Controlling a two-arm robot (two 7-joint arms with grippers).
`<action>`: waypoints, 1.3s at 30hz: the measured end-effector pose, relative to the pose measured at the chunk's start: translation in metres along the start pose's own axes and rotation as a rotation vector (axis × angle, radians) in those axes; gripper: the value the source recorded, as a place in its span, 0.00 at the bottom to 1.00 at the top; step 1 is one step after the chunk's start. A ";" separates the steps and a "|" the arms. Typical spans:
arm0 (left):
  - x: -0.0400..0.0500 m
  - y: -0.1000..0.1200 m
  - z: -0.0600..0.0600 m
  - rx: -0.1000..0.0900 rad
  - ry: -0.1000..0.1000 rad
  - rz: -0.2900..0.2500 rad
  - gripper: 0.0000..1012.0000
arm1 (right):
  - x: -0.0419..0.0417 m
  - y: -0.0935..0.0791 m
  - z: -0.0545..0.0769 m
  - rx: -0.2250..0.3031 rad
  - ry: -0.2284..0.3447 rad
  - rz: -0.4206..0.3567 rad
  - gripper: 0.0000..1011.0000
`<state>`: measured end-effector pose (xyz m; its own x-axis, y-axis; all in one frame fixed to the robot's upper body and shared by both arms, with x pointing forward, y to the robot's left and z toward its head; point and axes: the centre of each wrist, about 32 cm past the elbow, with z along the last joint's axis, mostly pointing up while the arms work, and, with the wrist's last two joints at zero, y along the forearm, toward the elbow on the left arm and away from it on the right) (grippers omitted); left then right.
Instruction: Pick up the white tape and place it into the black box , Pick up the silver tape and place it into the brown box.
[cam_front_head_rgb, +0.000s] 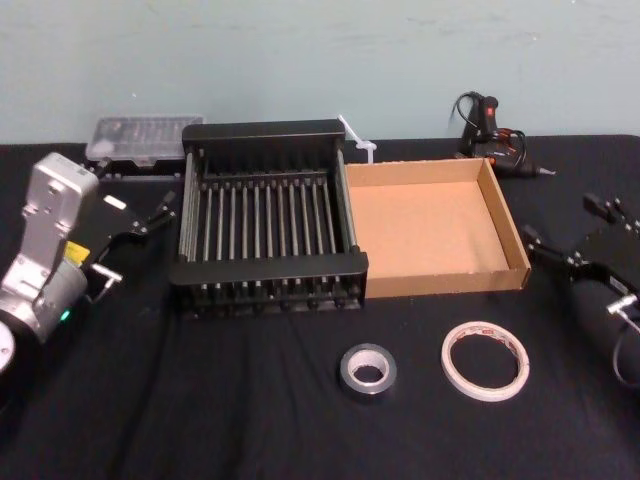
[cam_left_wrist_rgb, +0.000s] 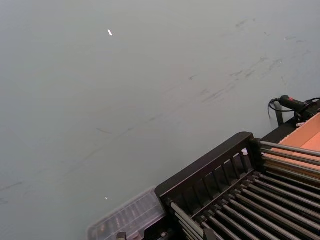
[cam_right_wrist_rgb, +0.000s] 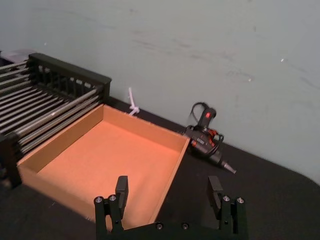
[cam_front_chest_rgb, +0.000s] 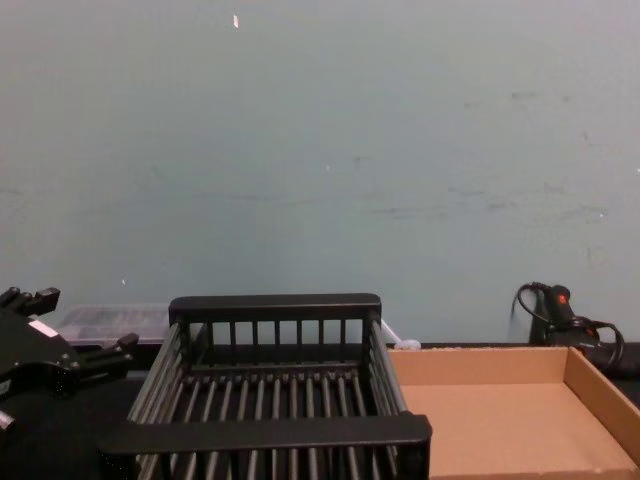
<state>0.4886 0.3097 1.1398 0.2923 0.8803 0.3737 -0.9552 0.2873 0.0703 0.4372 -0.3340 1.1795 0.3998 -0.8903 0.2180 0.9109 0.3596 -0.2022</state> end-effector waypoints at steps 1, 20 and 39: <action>0.0000 0.000 0.000 0.000 0.000 0.000 0.99 | 0.0000 -0.002 0.000 -0.004 0.001 0.003 0.99; 0.0000 0.000 0.000 0.000 0.000 0.000 0.99 | -0.0084 -0.027 -0.006 -0.123 0.033 0.124 0.99; 0.0000 0.000 0.000 0.000 0.000 0.000 0.99 | -0.0177 -0.008 -0.019 -0.233 0.050 0.188 0.99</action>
<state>0.4886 0.3097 1.1398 0.2923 0.8803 0.3737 -0.9552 0.2874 0.0703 0.4209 -0.3263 1.1595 0.5488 -0.8287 0.1099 0.7710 0.4510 -0.4496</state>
